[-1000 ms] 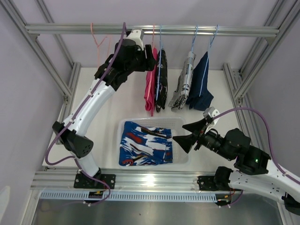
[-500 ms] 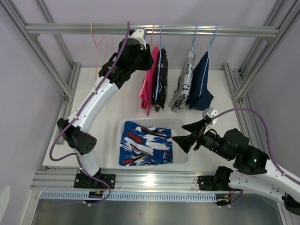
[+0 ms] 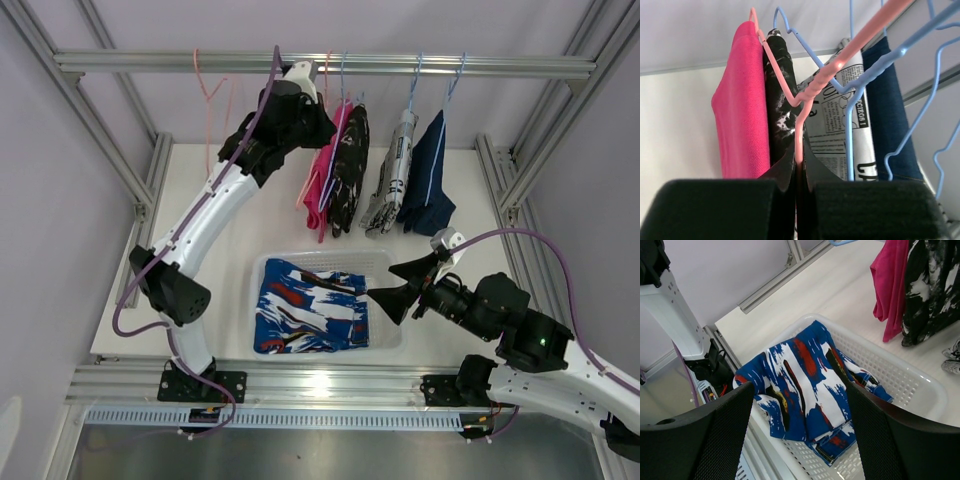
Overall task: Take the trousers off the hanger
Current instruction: Pick up the hanger from the clothesline.
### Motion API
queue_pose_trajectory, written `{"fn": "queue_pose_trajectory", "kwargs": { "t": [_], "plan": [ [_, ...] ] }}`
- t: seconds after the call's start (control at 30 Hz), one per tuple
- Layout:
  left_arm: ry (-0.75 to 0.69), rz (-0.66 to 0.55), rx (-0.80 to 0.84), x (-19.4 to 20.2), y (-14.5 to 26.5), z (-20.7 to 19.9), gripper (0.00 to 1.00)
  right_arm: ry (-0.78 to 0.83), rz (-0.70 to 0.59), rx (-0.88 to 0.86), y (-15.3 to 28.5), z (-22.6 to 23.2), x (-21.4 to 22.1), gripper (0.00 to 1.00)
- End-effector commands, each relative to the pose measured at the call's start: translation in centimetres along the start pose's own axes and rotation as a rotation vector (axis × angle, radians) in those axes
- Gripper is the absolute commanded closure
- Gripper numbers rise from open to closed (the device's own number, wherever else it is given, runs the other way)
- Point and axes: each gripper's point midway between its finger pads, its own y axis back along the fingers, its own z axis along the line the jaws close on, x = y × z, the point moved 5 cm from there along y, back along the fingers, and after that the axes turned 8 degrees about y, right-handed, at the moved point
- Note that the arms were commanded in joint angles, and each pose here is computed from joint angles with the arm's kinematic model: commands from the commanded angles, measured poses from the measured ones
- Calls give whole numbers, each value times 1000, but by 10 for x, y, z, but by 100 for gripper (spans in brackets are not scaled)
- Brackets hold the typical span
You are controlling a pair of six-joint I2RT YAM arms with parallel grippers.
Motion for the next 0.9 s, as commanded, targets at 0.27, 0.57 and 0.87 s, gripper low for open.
{"fn": "queue_pose_trajectory", "kwargs": {
  "t": [0.27, 0.57, 0.87],
  "plan": [
    [36, -257, 77, -62, 65, -28, 100, -6, -7, 7, -2, -1, -3, 21],
    [0, -345, -29, -92, 88, -19, 100, -7, 21, 32, -6, -3, 2, 21],
    [-76, -472, -69, -132, 141, -25, 100, -5, 31, 46, -10, -4, 4, 20]
  ]
}}
